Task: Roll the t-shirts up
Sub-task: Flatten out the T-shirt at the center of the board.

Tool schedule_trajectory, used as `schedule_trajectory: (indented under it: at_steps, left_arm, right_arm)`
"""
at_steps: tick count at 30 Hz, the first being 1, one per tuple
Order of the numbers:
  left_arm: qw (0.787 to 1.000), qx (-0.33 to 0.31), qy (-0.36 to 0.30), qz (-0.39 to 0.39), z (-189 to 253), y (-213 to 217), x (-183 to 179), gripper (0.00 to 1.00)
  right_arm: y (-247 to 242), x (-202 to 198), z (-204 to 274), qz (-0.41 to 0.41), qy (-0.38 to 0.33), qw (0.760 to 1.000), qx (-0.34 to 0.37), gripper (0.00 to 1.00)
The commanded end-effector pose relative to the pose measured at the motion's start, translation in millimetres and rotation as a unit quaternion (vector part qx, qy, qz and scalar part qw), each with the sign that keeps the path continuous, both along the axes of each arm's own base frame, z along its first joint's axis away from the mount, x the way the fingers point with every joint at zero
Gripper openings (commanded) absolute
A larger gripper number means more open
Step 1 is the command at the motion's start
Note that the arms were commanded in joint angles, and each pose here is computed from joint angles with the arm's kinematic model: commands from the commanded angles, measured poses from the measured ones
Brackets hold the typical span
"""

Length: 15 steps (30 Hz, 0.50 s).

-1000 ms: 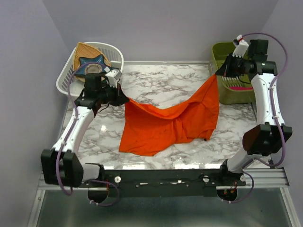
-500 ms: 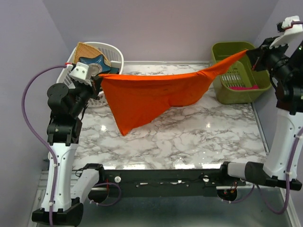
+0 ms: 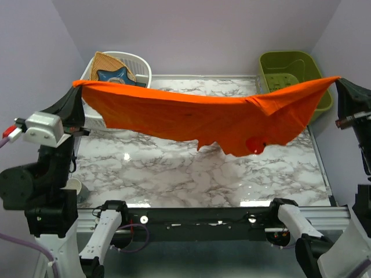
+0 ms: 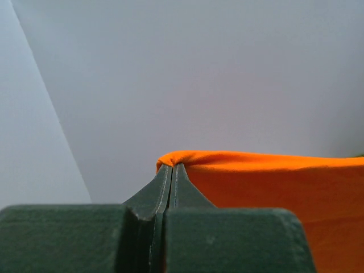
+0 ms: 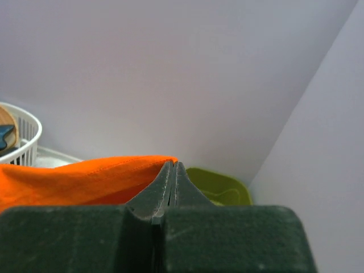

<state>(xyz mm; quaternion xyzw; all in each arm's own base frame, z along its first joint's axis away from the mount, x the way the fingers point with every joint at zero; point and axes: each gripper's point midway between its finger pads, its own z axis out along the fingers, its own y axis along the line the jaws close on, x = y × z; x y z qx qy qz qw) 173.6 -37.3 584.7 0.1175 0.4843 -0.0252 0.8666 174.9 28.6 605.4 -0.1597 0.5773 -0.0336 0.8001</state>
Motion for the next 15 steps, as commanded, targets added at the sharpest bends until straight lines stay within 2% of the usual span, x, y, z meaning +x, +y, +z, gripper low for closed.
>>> schedule_trajectory:
  at_steps: [1, 5, 9, 12, 14, 15]
  left_arm:
    - [0.996, -0.004, -0.075, 0.041, 37.7, 14.9, -44.6, 0.0]
    - [0.99, -0.006, -0.135, 0.045, 73.8, 16.2, -91.5, 0.0]
    - [0.987, -0.018, -0.155, 0.034, 90.4, 14.6, -109.8, 0.0]
    - [0.989, -0.012, -0.138, 0.041, 84.5, 13.4, -92.5, 0.0]
    - [0.995, -0.001, -0.095, 0.031, 61.5, 9.6, -58.8, 0.0]
    - [0.997, 0.006, -0.068, 0.029, 47.2, 8.2, -43.3, 0.0]
  right_arm:
    - [3.6, -64.2, 46.5, -0.016, -0.113, 0.993, -0.003, 0.0]
    - [15.1, -118.6, 65.1, 0.0, -0.178, 0.984, 0.006, 0.0]
    - [12.9, -139.9, 79.2, -0.007, -0.209, 0.977, 0.032, 0.0]
    - [8.1, -123.2, 80.7, -0.013, -0.205, 0.978, 0.038, 0.01]
    - [3.8, -97.7, 72.2, -0.017, -0.183, 0.982, 0.034, 0.01]
    - [-0.6, -70.7, 60.6, -0.019, -0.157, 0.987, 0.037, 0.01]
